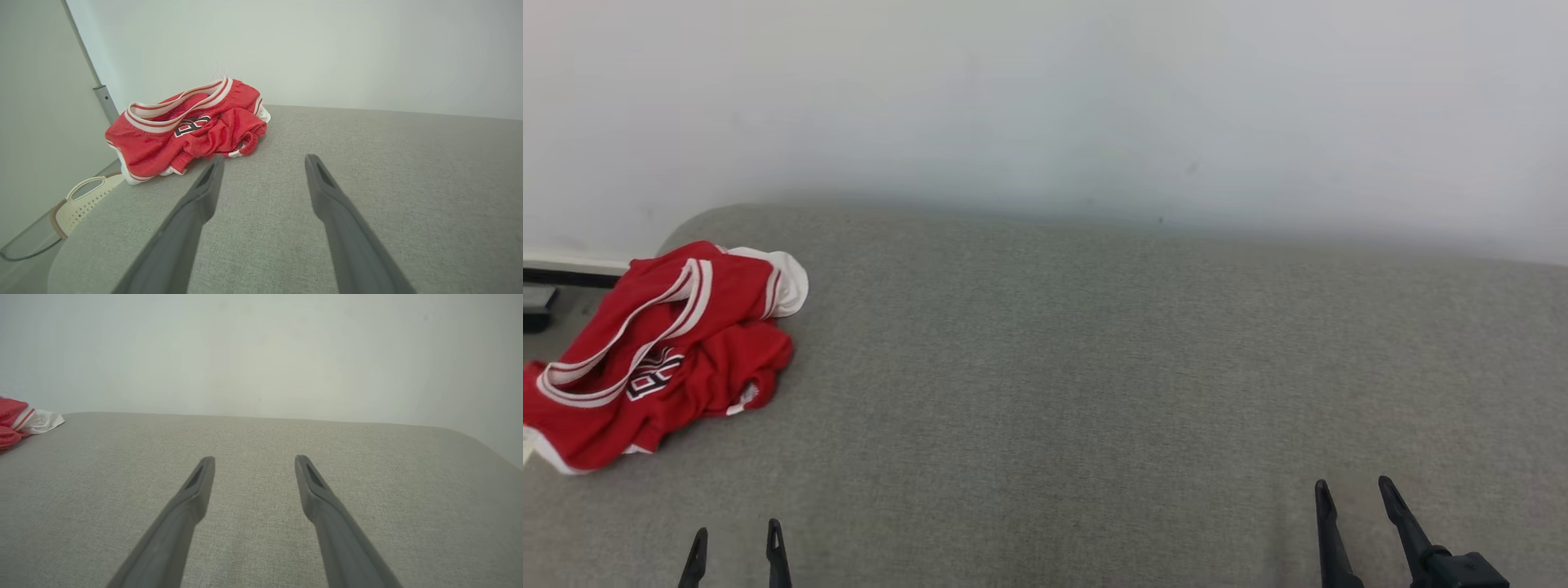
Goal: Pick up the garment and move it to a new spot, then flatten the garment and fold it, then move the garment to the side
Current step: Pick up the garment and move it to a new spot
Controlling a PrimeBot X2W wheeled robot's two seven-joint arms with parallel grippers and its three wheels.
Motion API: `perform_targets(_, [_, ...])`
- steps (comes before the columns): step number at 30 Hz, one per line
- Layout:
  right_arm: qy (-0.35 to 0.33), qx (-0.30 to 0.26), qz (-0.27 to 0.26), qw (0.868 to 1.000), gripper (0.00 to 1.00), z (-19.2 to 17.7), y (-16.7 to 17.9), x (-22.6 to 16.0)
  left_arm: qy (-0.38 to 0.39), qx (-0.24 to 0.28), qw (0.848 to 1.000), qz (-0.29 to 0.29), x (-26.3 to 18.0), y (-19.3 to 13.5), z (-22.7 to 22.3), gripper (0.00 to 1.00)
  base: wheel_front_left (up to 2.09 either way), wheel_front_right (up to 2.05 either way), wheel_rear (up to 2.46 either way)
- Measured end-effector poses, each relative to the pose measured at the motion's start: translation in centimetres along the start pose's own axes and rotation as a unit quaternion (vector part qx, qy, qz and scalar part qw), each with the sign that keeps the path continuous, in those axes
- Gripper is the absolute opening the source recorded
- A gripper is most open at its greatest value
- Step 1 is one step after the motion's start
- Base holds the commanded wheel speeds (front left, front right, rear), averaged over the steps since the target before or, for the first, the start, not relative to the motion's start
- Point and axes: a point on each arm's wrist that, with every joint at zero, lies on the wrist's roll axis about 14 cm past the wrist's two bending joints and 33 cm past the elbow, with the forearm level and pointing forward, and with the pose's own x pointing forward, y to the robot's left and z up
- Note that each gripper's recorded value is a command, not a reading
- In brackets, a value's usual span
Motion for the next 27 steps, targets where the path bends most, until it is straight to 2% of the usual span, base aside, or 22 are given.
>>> perform_targets(17, [0.005, 0.001, 0.125, 0.992, 1.0, -0.2, 8.0, 3.3, 0.0, 0.008, 0.995, 0.103, -4.8, 6.9, 0.0, 1.0, 0.0, 0.0, 0.0])
perform_targets(27, [0.004, 0.001, 0.178, 0.984, 1.0, 0.0, 11.7, 3.9, -0.003, 0.012, 0.99, 0.143, -7.5, 9.5, 0.1, 1.0, 0.0, 0.0, 0.0])
